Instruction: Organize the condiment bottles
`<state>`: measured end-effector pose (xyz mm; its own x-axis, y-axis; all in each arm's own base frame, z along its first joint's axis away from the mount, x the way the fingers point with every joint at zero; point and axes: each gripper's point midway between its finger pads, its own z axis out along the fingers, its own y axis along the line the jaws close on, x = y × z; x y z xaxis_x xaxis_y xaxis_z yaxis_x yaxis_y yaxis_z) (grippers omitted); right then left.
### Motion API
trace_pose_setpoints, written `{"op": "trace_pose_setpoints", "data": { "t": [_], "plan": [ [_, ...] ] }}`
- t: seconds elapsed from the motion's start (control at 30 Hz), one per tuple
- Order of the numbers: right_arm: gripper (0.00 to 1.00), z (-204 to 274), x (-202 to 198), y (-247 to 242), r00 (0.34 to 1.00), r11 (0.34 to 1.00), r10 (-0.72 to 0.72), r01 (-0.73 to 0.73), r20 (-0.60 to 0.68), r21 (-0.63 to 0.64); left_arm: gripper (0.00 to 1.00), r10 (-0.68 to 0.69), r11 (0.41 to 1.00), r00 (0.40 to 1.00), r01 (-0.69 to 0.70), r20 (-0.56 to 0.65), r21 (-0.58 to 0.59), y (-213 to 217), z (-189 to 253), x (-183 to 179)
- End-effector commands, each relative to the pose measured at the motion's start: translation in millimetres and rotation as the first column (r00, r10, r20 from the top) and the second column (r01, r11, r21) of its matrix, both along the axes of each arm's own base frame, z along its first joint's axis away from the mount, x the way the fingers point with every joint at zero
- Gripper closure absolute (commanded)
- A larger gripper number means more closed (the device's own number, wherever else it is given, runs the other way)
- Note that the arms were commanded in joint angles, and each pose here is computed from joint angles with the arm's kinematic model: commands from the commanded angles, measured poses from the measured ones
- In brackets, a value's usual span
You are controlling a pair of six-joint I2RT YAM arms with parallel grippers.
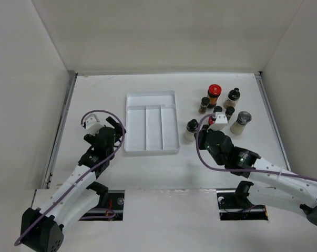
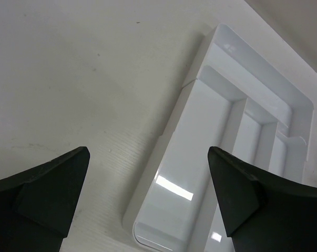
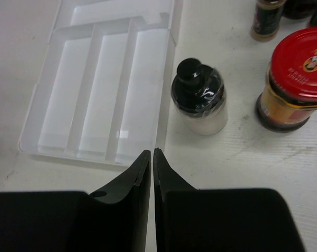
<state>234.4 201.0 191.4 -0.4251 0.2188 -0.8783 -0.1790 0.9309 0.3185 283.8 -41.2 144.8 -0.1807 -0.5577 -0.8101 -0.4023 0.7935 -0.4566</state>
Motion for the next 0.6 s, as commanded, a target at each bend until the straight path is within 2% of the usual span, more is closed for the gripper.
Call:
{"op": "trace_pose_setpoints", "data": {
  "t": [0.0, 0.03, 0.07, 0.2, 0.23, 0.3, 0.33, 0.37, 0.47, 0.57],
  "plan": [
    [0.86, 8, 11, -21, 0.997, 0.994, -0.079, 0.079, -0.008, -0.071, 0.00, 0.030, 0.999, 0.996, -0.029, 0.083, -0.017, 3, 17, 6],
    [0.84, 6, 14, -24, 0.995, 0.993, -0.094, 0.092, -0.020, -0.080, 0.00, 0.024, 1.000, 0.996, -0.022, 0.085, -0.019, 2, 21, 6],
    [0.78, 5, 17, -26, 0.994, 0.991, -0.105, 0.102, -0.024, -0.087, 0.00, 0.005, 1.000, 0.997, -0.003, 0.081, -0.029, -3, 24, 6],
    [0.42, 9, 30, -24, 0.993, 0.988, -0.119, 0.117, -0.020, -0.097, 0.00, -0.041, 0.995, 0.991, 0.052, 0.126, -0.086, -15, 28, 5],
    [0.36, 10, 32, -20, 0.994, 0.989, -0.109, 0.107, -0.021, -0.103, 0.16, -0.041, 0.994, 0.989, 0.054, 0.140, -0.091, -14, 29, 4],
    [0.27, 10, 37, -16, 0.994, 0.987, -0.106, 0.103, -0.020, -0.123, 0.66, -0.038, 0.995, 0.988, 0.051, 0.149, -0.088, -10, 32, 2],
    [0.24, 10, 39, -15, 0.994, 0.986, -0.105, 0.102, -0.020, -0.129, 0.79, -0.043, 0.995, 0.989, 0.055, 0.143, -0.082, -9, 32, 2],
    [0.21, 7, 41, -13, 0.995, 0.986, -0.101, 0.097, -0.023, -0.137, 0.87, -0.048, 0.995, 0.989, 0.060, 0.137, -0.083, -9, 33, 1],
    [0.15, 0, 48, -15, 0.992, 0.980, -0.118, 0.111, -0.035, -0.163, 0.87, -0.060, 0.994, 0.991, 0.070, 0.118, -0.079, -12, 31, 6],
    [0.12, -8, 54, -9, 0.993, 0.977, -0.108, 0.099, -0.042, -0.190, 0.71, -0.071, 0.993, 0.991, 0.081, 0.117, -0.083, -14, 23, 8]
  ]
}}
